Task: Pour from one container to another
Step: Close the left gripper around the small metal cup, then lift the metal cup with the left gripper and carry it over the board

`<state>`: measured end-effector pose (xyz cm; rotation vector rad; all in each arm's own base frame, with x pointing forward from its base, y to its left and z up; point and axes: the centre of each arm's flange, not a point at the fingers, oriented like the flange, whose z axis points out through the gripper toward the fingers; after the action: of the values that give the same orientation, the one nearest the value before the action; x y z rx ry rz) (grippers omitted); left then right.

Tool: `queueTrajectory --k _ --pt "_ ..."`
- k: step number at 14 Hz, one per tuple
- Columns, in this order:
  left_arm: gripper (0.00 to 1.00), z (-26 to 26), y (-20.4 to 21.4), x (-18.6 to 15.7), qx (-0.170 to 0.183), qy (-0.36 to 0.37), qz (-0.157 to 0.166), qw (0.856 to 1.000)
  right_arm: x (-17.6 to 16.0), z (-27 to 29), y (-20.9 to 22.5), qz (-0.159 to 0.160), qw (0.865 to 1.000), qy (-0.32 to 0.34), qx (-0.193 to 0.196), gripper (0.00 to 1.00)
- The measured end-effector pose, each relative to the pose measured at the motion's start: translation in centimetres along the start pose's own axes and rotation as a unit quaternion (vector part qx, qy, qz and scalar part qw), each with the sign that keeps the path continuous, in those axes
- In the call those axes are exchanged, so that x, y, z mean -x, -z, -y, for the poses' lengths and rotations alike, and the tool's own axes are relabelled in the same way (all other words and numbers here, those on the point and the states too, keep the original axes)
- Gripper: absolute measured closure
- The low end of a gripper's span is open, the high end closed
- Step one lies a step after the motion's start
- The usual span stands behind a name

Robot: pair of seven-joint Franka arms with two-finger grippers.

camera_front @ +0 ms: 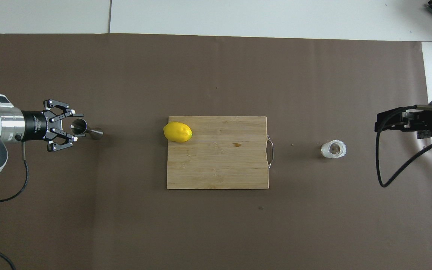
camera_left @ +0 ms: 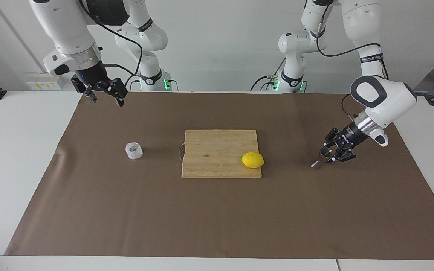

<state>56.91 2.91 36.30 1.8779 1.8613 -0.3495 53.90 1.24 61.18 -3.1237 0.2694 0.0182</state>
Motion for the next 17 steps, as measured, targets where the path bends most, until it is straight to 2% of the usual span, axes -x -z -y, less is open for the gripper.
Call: queueTrajectory --k 1,3,12,17 --pt "0.47 0.0 0.0 -0.1 0.0 0.001 0.0 1.0 0.0 0.0 0.0 0.0 1.0 0.0 0.0 0.0" --pt "0.51 0.0 0.1 -0.2 0.001 0.002 0.0 1.0 0.0 0.0 0.0 0.0 1.0 0.0 0.0 0.0" --pt "0.51 -0.3 0.5 -0.1 0.003 0.001 0.001 1.0 0.0 0.0 0.0 0.0 1.0 0.0 0.0 0.0" --pt "0.51 -2.0 3.0 1.9 -0.008 0.004 0.026 1.0 0.0 0.0 0.0 0.0 1.0 0.0 0.0 0.0"
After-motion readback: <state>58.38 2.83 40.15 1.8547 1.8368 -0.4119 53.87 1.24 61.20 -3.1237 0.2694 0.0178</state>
